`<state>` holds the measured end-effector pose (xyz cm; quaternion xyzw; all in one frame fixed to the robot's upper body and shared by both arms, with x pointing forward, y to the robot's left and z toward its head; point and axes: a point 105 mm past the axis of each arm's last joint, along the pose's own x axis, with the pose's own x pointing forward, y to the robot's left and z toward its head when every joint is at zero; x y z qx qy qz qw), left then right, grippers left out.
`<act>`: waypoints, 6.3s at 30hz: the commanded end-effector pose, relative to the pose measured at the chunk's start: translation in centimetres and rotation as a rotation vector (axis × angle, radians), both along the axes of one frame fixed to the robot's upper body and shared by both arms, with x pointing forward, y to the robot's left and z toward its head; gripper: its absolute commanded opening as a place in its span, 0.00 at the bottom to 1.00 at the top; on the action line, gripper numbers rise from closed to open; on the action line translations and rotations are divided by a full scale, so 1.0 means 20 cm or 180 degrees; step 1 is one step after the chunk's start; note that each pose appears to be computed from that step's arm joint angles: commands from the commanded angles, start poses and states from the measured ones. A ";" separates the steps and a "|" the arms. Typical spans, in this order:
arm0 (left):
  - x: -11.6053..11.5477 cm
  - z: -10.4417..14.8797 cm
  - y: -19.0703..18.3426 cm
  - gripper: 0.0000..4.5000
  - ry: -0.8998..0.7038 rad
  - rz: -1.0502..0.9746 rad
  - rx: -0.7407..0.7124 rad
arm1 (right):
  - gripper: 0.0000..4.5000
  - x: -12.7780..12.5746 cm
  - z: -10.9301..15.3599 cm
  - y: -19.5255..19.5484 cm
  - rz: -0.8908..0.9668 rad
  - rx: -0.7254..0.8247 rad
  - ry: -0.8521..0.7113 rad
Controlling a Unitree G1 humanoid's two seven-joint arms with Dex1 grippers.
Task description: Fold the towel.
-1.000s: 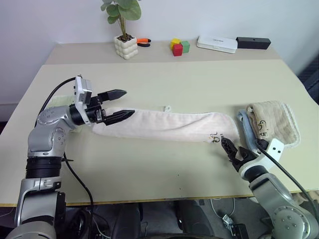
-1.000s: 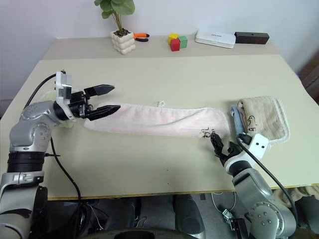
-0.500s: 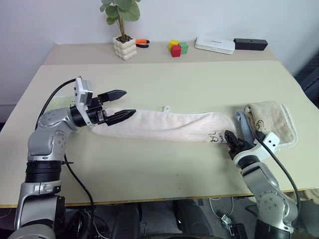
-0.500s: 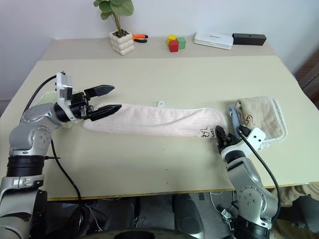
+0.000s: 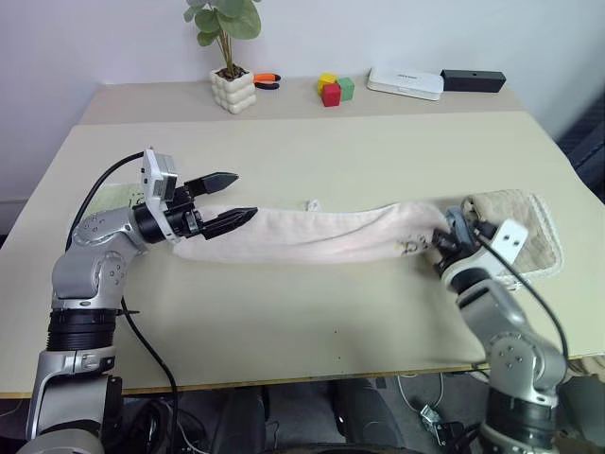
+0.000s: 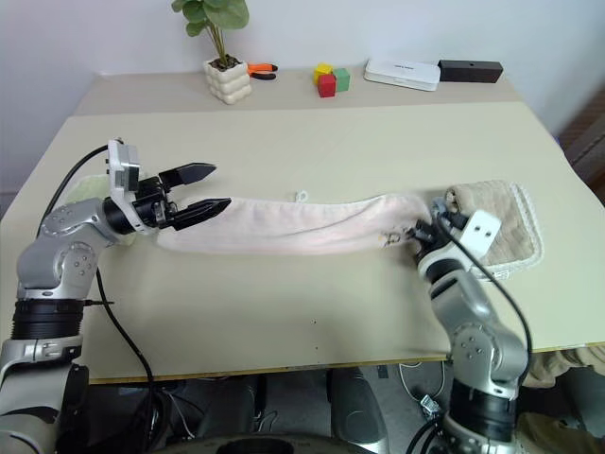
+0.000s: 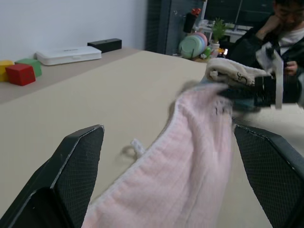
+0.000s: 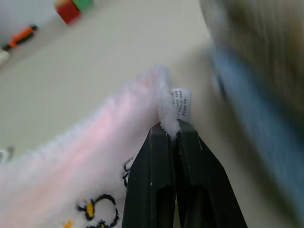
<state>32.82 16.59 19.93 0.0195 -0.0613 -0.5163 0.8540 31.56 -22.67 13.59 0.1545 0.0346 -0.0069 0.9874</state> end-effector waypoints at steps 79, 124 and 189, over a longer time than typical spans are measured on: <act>-0.27 -0.22 0.00 1.00 0.1776 0.0929 -0.0857 | 0.01 0.15 -0.35 0.82 0.2647 -0.1947 -0.0474; -0.11 -0.49 0.19 0.02 0.3250 0.2180 -0.3241 | 1.00 -0.13 0.33 0.54 0.3543 -0.1525 -0.1060; -0.07 0.05 -0.65 0.81 0.1268 -0.0487 -0.1275 | 0.88 -0.04 0.50 0.26 0.2227 -0.0843 -0.1309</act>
